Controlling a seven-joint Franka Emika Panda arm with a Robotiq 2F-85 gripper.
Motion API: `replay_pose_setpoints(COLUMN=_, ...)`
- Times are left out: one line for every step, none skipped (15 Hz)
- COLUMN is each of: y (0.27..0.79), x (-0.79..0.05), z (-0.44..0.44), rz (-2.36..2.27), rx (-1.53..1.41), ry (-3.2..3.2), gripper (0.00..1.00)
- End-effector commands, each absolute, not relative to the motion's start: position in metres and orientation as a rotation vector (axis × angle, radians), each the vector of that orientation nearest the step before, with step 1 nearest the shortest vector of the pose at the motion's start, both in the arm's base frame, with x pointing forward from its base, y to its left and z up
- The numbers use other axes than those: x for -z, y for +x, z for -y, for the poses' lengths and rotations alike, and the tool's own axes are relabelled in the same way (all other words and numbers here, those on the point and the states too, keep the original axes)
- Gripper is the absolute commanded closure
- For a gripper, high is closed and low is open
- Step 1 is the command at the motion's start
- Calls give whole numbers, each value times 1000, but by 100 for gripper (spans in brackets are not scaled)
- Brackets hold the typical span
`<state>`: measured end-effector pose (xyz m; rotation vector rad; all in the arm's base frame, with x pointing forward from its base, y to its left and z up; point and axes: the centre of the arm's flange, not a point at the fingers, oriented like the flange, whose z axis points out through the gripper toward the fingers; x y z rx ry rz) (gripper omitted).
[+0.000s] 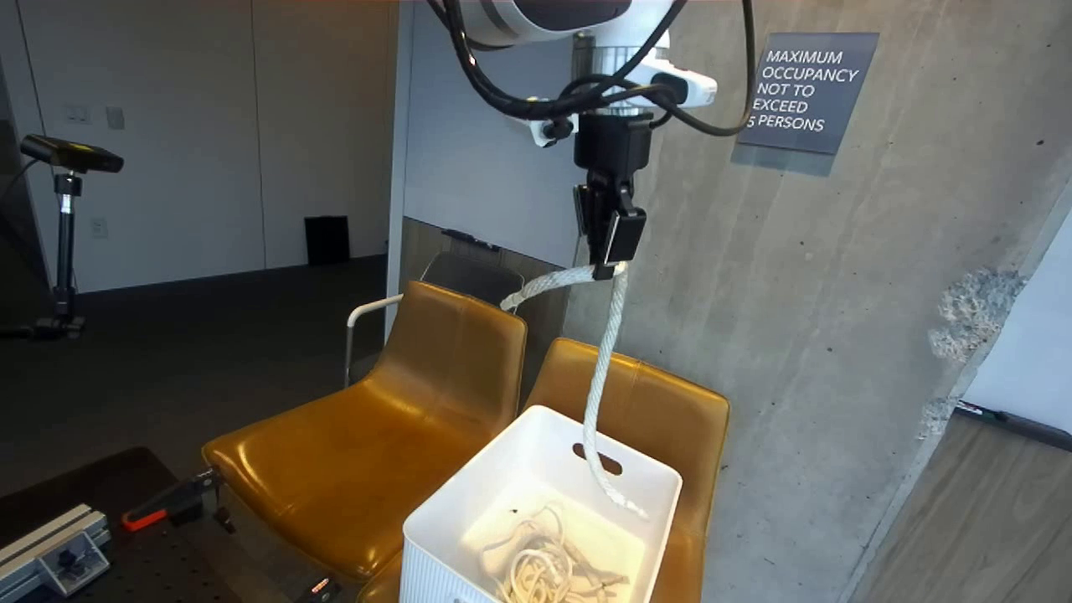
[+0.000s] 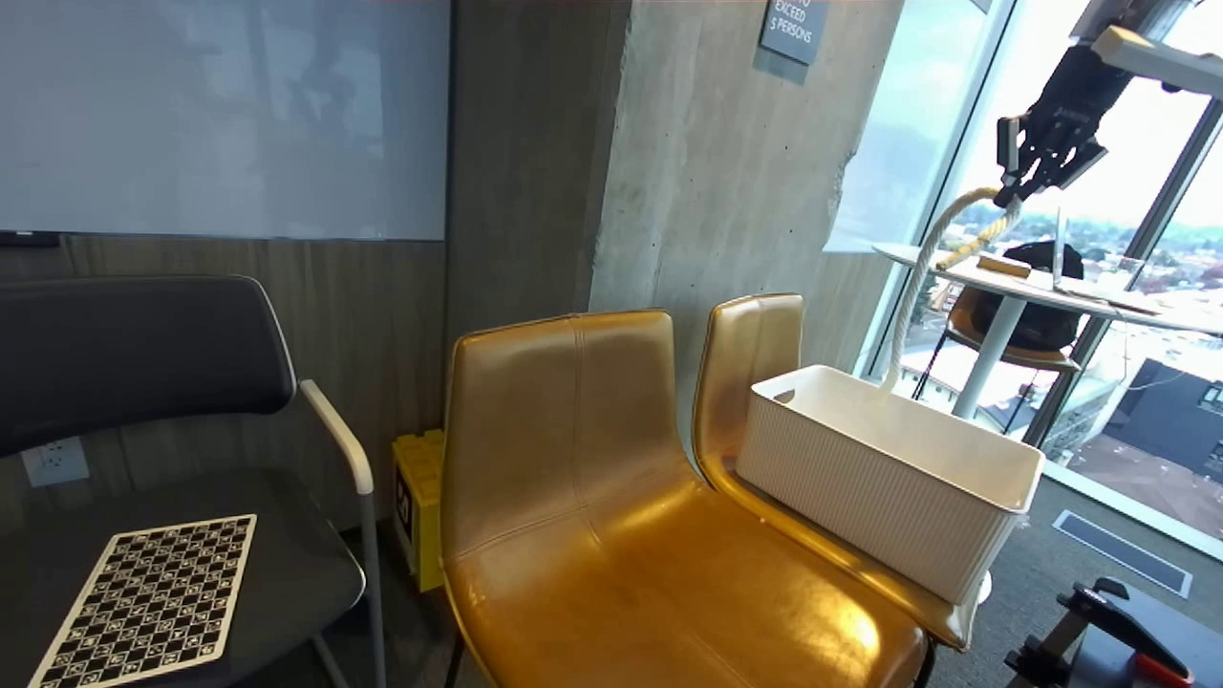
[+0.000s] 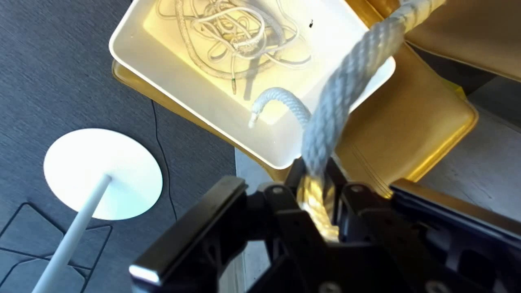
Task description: Put the white cords in the storage container.
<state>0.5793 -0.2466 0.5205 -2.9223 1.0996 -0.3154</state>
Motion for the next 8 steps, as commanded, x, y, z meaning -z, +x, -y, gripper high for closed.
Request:
replay_pose_setpoints(y=562, x=-487, z=262, rz=-1074, rx=277, ry=-2915, gripper=96)
replay_pose_setpoints(y=559, x=-477, z=264, rz=-1073, rx=267, ry=-2921, gripper=96)
replay_pose_setpoints(y=557, x=-470, z=265, rz=-1070, rx=254, ry=-2925, gripper=96)
replay_pose_setpoints(y=556, x=-464, z=264, rz=-1067, rx=245, ry=-2928, gripper=96)
replay_pose_setpoints(y=555, x=-460, z=259, rz=-1060, rx=241, ry=-2933, gripper=96)
replay_pose_setpoints(y=555, x=-456, z=255, rz=-1057, rx=238, ry=-2934, gripper=96)
replay_pose_setpoints(y=556, x=-454, z=248, rz=-1056, rx=238, ry=-2938, gripper=61)
replay_pose_setpoints(y=557, x=-451, z=241, rz=-1045, rx=233, ry=-2942, gripper=60)
